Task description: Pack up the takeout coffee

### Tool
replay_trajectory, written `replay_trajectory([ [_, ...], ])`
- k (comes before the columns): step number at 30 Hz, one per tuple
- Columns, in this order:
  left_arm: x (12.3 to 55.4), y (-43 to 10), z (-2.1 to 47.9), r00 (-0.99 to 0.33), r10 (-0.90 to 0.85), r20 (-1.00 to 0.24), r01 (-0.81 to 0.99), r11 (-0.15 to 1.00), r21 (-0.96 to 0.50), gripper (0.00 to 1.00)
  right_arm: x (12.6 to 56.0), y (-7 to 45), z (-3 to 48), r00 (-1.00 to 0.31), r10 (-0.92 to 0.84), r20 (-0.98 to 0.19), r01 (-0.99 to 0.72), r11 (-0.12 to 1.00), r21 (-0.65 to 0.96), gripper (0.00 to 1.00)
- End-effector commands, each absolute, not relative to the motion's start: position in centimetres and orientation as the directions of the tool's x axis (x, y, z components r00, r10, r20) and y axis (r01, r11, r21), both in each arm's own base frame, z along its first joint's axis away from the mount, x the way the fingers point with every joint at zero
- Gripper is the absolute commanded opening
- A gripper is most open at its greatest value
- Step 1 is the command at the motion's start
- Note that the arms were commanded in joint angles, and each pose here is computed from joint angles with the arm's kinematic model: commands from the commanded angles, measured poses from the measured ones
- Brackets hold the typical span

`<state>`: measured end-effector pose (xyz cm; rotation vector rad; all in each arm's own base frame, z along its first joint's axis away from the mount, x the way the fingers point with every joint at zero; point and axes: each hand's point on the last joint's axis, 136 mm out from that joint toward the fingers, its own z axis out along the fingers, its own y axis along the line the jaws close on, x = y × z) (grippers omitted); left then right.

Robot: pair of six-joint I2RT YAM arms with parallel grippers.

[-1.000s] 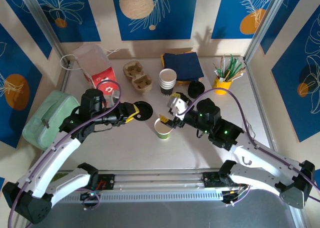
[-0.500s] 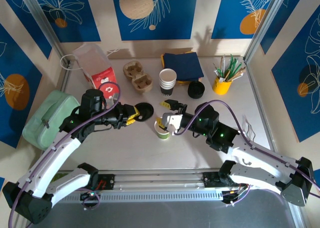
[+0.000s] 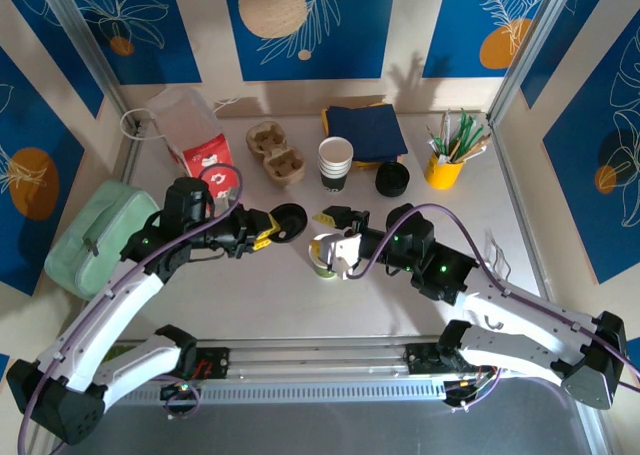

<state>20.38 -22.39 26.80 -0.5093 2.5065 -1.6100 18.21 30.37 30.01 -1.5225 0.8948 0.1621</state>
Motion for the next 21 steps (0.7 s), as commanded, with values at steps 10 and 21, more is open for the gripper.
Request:
replay_trajectory([
  [10,19.7,-22.0,27.4,-0.957,-0.287,0.046,-0.177,0.451,-0.875,0.19,18.1,30.5,30.2,0.77,-0.447,-0.456,-0.54,-0.076,-0.838,0.48],
  [21,19.8,-22.3,27.2,-0.961,-0.272,0.052,-0.175,0.451,-0.875,0.18,18.7,31.3,31.2,0.791,-0.434,-0.431,-0.511,-0.081,-0.856,0.47],
])
